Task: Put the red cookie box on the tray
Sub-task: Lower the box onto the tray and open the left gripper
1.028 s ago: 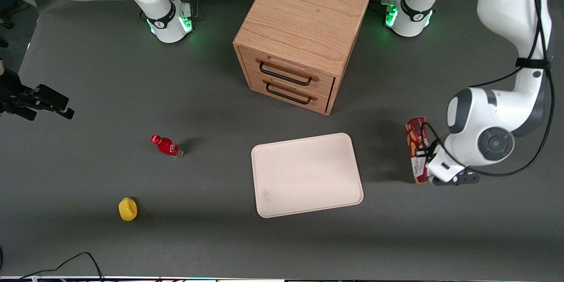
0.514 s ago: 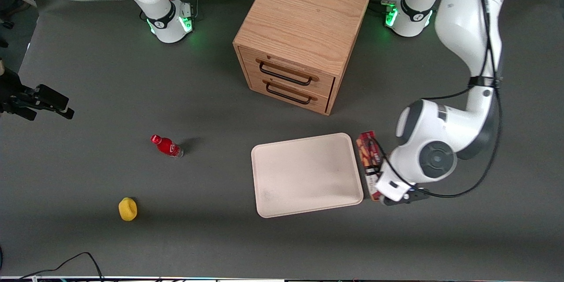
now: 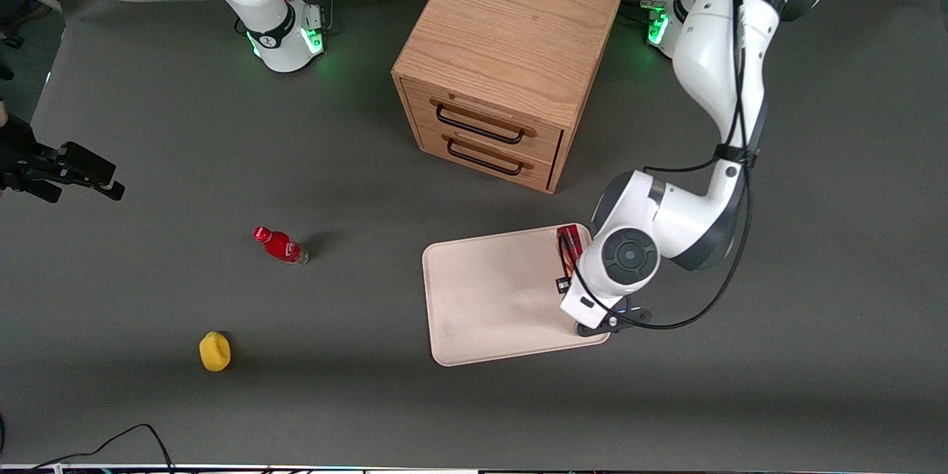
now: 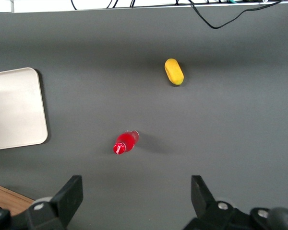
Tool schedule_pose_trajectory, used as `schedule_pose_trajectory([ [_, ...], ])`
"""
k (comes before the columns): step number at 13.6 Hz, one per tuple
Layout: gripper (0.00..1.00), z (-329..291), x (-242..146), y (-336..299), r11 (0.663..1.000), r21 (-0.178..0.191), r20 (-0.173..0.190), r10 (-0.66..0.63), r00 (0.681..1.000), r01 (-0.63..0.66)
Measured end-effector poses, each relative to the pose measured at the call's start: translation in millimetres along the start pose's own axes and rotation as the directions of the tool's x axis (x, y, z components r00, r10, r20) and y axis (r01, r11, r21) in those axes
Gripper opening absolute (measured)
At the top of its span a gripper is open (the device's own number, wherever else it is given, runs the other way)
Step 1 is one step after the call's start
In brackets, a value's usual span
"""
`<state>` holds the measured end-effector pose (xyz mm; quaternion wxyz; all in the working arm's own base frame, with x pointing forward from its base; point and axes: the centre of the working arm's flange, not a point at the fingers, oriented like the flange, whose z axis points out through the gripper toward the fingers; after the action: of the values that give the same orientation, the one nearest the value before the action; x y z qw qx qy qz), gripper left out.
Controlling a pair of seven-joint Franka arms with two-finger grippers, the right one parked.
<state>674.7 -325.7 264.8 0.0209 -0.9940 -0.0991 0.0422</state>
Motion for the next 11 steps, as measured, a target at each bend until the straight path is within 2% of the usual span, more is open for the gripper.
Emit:
schedule_pose_trajectory([
  [3,0.06,-0.9,1.2,-1.1,1.0,0.005,-0.008,0.002,1.0,-0.002],
  [4,0.11,-0.9,1.8,-0.8,1.0,0.004,-0.014,0.003,1.0,-0.003],
  [7,0.39,0.9,4.0,-3.3,1.0,0.013,-0.021,0.002,1.0,-0.002],
  [9,0.61,-13.1,4.7,-12.5,0.999,0.047,0.013,-0.01,1.0,0.01],
  [11,0.83,-53.5,12.5,-38.2,0.995,0.084,0.053,-0.049,0.997,0.045],
])
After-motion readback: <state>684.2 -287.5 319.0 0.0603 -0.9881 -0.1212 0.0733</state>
